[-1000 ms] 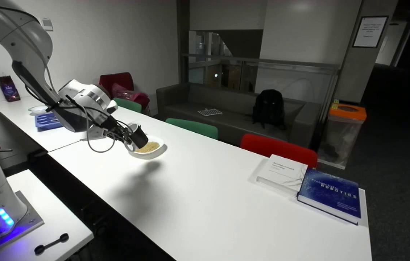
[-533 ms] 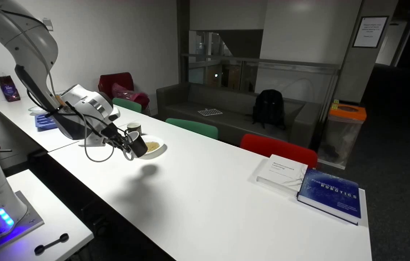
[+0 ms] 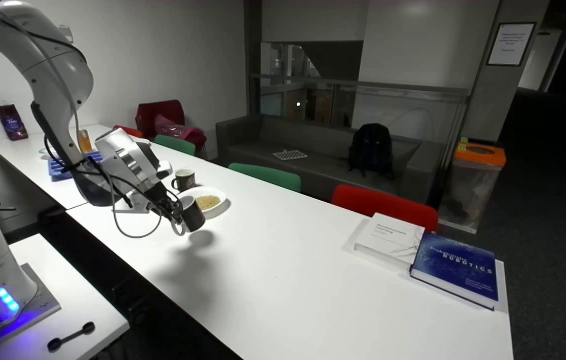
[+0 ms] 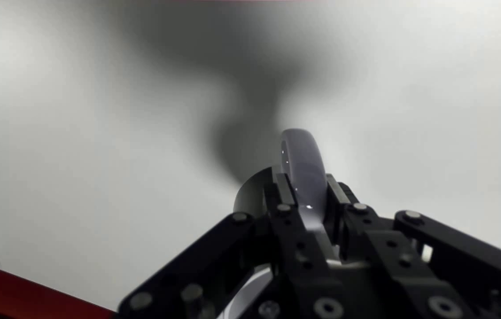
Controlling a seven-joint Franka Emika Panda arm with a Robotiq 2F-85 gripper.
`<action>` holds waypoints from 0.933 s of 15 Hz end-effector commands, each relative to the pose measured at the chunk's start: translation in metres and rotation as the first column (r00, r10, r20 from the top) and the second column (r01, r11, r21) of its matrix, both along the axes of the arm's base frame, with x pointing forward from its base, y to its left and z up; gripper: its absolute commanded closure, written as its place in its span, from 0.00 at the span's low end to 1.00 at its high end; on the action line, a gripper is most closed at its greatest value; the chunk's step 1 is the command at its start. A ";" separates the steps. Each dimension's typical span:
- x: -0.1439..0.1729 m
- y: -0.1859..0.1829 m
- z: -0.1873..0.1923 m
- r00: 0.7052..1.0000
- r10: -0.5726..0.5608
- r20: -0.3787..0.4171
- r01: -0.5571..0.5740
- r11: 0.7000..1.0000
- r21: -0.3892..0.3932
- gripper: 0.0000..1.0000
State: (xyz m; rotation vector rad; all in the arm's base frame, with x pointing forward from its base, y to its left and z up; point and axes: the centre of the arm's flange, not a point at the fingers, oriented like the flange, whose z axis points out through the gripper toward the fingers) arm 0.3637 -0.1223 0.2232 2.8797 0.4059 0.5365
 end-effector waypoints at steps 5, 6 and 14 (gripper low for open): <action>0.015 -0.007 0.026 0.999 0.033 -0.034 -0.032 0.999 0.031 0.95; 0.015 -0.006 0.025 0.999 0.034 -0.039 -0.033 0.999 0.033 0.95; 0.014 -0.005 0.018 0.997 0.040 -0.065 -0.038 0.999 0.034 0.95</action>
